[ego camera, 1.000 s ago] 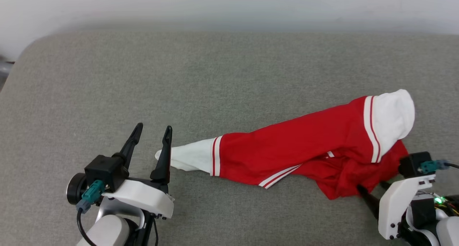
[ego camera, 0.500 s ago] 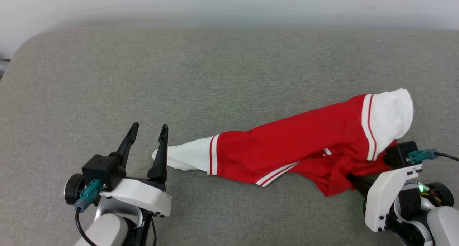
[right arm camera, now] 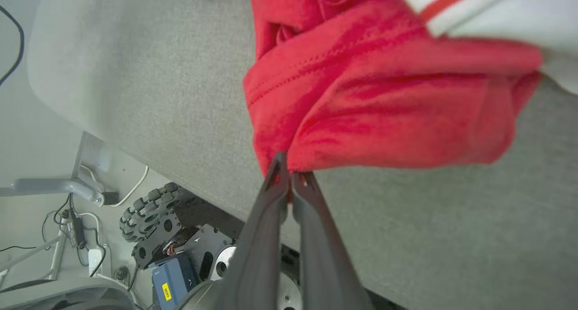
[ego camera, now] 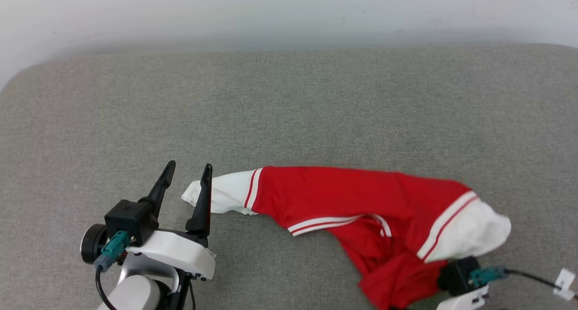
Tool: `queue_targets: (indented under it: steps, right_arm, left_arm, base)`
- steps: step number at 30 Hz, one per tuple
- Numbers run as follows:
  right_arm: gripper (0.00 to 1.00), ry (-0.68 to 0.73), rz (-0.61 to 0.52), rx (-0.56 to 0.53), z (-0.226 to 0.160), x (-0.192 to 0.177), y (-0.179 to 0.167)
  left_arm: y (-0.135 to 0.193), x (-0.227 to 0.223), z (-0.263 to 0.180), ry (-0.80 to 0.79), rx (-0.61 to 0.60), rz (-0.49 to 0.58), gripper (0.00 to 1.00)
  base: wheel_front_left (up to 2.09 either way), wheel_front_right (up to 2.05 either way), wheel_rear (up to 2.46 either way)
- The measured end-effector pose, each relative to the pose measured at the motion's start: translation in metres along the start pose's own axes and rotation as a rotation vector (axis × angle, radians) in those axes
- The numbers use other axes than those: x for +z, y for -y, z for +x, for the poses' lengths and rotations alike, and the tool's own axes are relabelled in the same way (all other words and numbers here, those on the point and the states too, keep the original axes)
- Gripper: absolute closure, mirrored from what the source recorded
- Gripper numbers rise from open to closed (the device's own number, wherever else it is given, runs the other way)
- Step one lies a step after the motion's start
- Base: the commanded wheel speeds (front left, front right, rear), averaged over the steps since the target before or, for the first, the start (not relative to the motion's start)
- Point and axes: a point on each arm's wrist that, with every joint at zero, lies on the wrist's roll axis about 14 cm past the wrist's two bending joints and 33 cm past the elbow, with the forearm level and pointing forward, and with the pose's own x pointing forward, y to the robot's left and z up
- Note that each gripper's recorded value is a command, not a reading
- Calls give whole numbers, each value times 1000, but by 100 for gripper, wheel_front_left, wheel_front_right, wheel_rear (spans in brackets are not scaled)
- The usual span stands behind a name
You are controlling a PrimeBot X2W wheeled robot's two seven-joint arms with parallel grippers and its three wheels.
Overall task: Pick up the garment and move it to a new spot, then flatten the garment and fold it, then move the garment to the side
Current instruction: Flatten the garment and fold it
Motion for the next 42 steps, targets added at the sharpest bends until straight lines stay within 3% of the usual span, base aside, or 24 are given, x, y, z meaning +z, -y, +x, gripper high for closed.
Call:
queue_targets:
  steps: [4,5,6,16,24,28,33,42]
  right_arm:
    - [100,-42,56,22,7,-26,-11]
    - [69,-16,59,20,9,-23,-11]
    - [0,33,54,16,9,-15,-11]
    - [0,525,-24,31,-24,66,-23]
    - [0,659,-11,-113,-56,91,21]
    - [0,577,35,-232,-62,79,67]
    - [0,346,97,-310,-51,41,109]
    - [0,106,95,-285,-10,28,126]
  left_arm:
    - [-1,-1,-1,-5,2,2,0]
    - [-1,-2,-1,-8,3,2,0]
    - [-1,-3,-1,-11,4,1,0]
    - [-1,-4,-7,-19,9,-2,0]
    - [3,1,-10,-7,4,-2,0]
    - [2,1,-11,-6,8,-3,0]
    - [-3,-1,-8,-7,20,-5,0]
    - [-13,-10,-1,-22,46,-13,0]
  base:
    - [0,0,0]
    - [0,0,0]
    - [0,0,0]
    - [0,0,0]
    - [0,0,0]
    - [0,0,0]
    - [0,0,0]
    - [0,0,0]
